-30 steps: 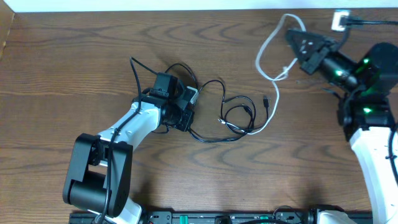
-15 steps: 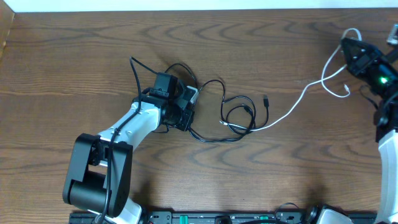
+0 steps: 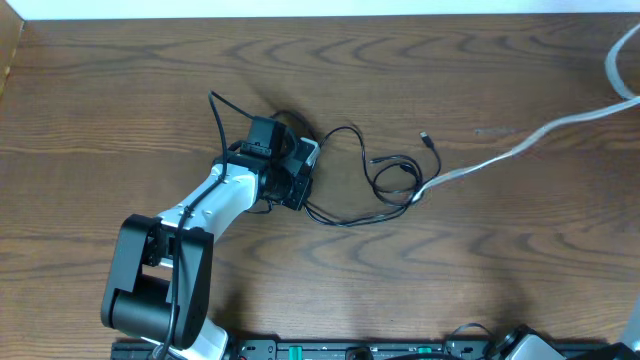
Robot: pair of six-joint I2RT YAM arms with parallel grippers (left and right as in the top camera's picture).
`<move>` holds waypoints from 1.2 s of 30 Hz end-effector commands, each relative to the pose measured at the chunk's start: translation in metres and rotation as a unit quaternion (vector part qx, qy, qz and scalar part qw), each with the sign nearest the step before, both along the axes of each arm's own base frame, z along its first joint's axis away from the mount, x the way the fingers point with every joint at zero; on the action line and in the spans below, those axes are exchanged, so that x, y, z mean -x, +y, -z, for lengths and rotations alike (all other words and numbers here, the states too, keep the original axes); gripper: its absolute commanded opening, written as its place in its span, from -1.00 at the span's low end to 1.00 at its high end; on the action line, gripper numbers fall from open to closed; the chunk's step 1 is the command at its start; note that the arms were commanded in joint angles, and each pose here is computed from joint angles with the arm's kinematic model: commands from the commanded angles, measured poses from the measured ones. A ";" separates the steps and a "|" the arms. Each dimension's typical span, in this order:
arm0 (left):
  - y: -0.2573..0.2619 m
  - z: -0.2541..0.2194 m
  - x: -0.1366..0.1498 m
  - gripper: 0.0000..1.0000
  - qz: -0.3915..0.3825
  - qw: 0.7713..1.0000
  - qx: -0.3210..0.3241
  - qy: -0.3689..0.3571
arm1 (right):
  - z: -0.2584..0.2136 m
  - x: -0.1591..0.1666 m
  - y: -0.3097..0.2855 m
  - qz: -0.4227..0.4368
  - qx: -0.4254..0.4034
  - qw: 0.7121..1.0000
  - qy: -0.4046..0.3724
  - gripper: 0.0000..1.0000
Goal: Untangle cables
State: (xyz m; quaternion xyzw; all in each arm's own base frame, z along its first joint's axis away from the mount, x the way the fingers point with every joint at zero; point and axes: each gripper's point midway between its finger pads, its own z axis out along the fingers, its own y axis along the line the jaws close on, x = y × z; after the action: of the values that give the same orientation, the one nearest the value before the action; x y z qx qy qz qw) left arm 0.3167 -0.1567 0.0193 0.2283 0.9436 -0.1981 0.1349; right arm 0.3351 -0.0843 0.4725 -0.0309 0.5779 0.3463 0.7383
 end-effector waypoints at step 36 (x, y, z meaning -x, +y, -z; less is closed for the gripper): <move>0.002 -0.001 -0.003 -0.84 -0.006 1.000 -0.002 -0.005 | 0.008 0.006 0.013 -0.093 -0.014 0.992 0.086 -0.98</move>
State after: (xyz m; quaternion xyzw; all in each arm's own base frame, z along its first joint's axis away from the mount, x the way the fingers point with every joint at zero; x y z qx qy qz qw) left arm 0.3182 -0.1572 0.0198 0.2289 0.9429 -0.1984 0.1384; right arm 0.3304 -0.1076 0.4818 0.0411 0.5773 0.4270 0.6948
